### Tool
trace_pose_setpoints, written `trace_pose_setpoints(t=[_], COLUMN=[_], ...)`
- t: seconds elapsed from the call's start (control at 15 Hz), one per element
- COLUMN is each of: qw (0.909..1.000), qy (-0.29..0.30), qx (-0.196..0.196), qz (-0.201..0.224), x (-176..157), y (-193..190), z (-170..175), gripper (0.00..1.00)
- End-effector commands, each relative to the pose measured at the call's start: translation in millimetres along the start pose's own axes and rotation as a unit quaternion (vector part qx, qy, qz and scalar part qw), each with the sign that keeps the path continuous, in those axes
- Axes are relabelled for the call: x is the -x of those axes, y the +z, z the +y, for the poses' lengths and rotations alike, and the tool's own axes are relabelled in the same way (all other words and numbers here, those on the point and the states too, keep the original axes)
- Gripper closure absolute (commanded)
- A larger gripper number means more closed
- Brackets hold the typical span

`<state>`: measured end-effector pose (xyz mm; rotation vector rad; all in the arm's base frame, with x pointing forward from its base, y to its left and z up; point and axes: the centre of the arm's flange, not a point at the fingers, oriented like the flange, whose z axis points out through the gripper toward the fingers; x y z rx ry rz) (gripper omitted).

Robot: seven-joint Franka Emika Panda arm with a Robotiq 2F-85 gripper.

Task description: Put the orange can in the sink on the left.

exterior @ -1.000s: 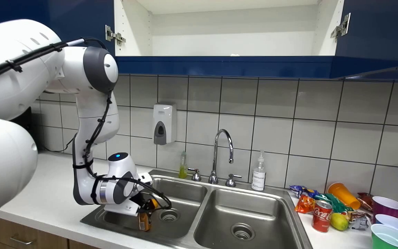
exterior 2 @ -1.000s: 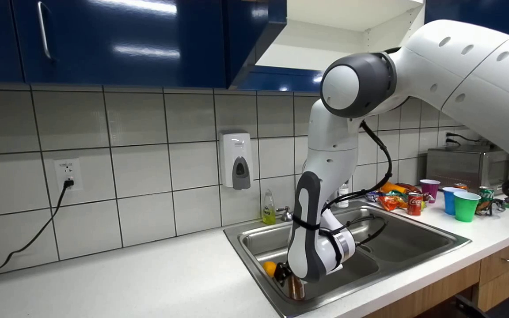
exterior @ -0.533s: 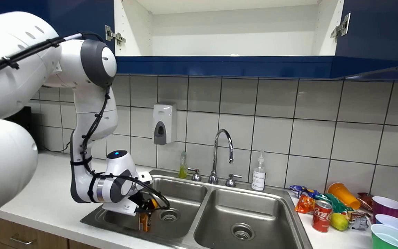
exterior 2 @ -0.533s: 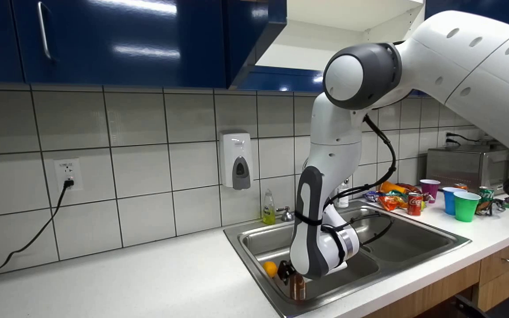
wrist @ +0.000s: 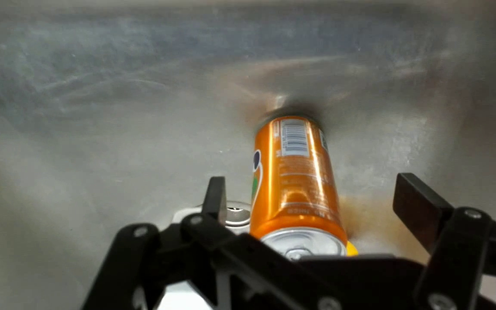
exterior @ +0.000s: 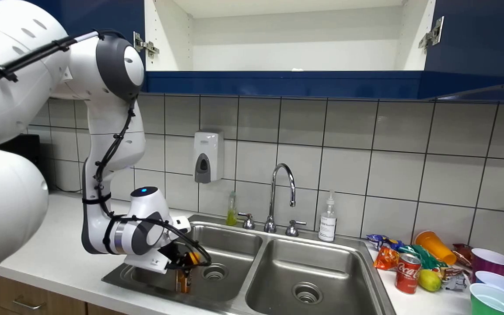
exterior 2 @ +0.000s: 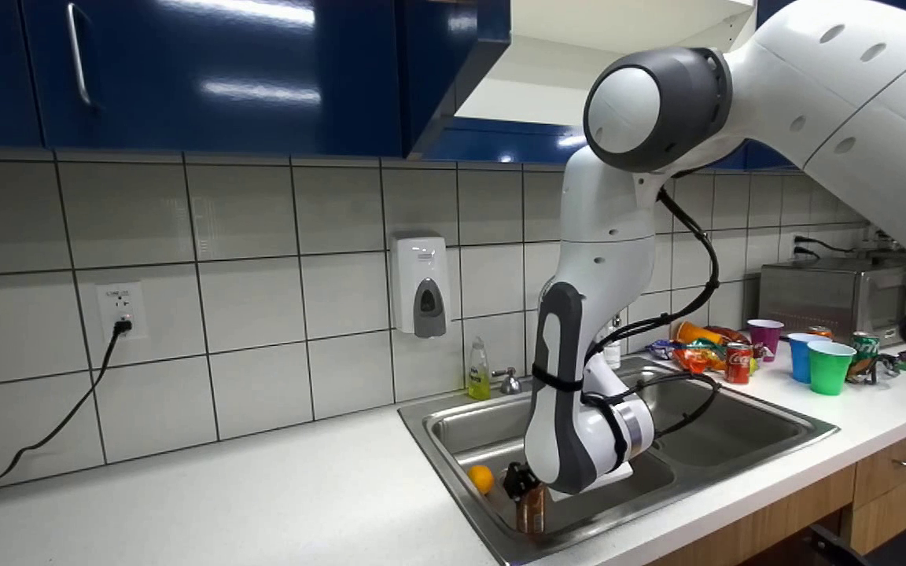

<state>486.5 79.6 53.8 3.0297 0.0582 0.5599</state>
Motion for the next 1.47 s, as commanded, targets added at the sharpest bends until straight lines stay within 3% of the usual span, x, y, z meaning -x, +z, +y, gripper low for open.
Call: trace_pose_setpoints(t=[0.0,0.8,0.87,1.4], qw=[0.9999,0.9996,0.9998,0.9997], qy=[0.012,0.027,0.021,0.023], qx=[0.006,0.004,0.002,0.002], qz=[-0.010,-0.012,-0.001,-0.005], x=[3.9,7.4,6.4,9.6], y=[-28.1,-59.3,-38.5,-44.3], z=[2.8,2.4,5.1,3.8], gripper=[0.00,0.00,0.00,0.00])
